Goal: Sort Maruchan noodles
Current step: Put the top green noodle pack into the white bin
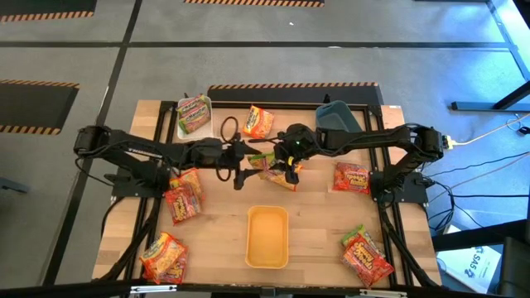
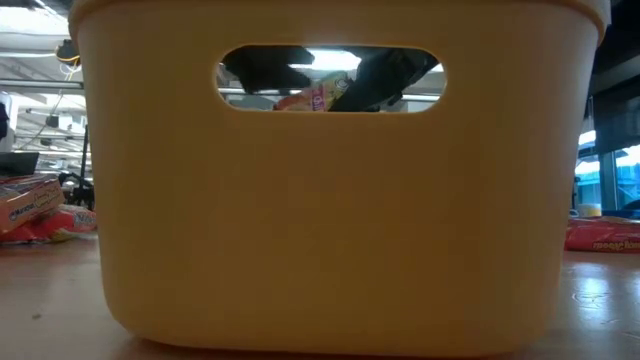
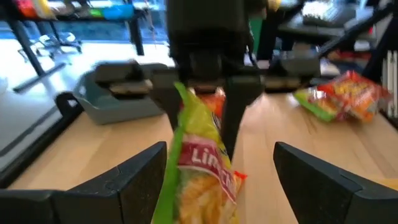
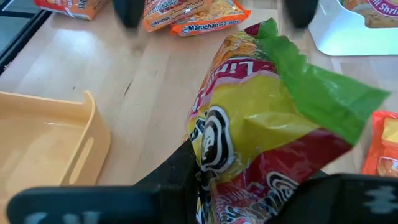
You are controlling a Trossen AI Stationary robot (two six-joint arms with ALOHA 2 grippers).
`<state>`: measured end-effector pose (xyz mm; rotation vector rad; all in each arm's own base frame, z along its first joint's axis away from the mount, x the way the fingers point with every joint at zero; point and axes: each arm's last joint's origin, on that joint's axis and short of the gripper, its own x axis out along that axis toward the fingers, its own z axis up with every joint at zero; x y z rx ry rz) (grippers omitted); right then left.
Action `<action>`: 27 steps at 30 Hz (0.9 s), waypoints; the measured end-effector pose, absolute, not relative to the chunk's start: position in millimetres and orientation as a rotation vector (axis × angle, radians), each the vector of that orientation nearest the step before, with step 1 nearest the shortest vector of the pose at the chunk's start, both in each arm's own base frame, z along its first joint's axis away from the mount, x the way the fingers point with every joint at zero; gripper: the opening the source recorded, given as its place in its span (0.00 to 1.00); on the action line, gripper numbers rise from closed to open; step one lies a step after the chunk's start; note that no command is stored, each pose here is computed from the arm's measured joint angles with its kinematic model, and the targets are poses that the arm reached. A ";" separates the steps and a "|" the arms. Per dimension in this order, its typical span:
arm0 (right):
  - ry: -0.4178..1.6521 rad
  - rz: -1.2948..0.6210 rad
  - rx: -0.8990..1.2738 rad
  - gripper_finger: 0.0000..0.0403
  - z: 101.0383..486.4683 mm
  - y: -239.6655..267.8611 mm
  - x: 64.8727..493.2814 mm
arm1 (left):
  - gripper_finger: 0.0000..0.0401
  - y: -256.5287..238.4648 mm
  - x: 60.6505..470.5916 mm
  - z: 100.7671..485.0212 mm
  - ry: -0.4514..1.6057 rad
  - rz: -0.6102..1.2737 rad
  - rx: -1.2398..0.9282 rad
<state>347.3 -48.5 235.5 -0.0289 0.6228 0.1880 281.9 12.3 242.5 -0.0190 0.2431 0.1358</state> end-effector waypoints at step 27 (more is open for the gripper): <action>0.615 0.198 -0.030 0.25 231.4 -48.7 350.6 | 0.62 23.9 317.5 210.0 0.532 0.138 -0.055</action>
